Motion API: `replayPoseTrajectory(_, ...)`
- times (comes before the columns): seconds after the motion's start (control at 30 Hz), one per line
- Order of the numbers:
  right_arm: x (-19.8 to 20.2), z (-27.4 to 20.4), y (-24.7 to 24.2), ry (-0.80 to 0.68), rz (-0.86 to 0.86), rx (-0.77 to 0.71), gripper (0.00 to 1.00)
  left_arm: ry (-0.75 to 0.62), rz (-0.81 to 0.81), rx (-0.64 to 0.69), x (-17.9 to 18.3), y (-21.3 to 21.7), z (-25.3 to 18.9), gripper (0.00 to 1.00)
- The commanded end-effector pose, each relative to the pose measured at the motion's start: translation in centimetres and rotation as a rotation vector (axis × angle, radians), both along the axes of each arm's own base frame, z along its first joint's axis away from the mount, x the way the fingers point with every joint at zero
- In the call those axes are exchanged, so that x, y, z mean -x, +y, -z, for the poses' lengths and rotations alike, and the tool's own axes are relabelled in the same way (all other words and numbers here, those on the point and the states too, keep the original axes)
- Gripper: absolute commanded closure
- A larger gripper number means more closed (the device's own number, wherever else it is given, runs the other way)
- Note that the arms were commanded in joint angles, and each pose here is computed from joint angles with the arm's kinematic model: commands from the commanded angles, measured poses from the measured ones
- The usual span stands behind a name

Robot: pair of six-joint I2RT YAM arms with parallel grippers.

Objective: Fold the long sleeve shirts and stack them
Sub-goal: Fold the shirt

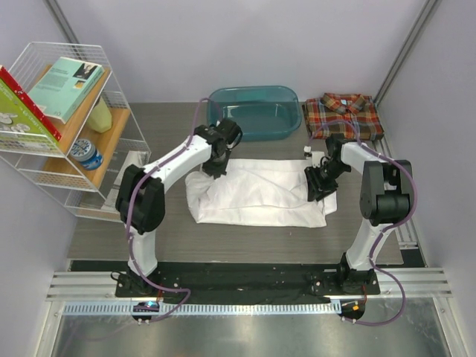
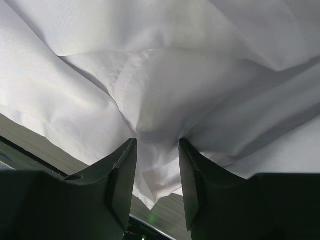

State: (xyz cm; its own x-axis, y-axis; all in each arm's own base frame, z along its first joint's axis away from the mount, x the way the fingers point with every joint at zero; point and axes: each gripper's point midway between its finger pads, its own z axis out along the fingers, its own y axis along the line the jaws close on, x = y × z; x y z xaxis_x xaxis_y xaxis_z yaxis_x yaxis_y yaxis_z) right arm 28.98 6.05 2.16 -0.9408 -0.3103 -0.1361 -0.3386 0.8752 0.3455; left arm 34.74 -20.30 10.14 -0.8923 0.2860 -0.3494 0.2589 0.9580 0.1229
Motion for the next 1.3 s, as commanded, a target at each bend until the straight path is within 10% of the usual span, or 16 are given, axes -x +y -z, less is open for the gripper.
replayPoseTrajectory(0.0,-0.3,-0.2,0.4,-0.024,-0.009,-0.002,0.56,-0.007,-0.004,0.021,0.1,-3.2,-0.2,1.0)
replayPoseTrajectory(0.47,-0.2,0.2,0.7,-0.014,-0.018,0.003,0.56,0.033,-0.007,0.104,0.4,-7.6,2.3,1.0)
replayPoseTrajectory(0.7,-0.4,0.0,0.6,-0.02,-0.021,0.012,0.56,0.061,0.014,0.294,1.3,-10.7,0.5,0.78)
replayPoseTrajectory(1.1,-0.6,-0.3,0.8,-0.028,-0.017,0.007,0.56,0.063,-0.045,0.396,0.2,-11.8,0.3,0.76)
replayPoseTrajectory(1.27,-0.7,-0.4,0.8,-0.03,-0.02,0.008,0.55,0.045,-0.085,0.415,-0.6,-11.7,-0.3,0.55)
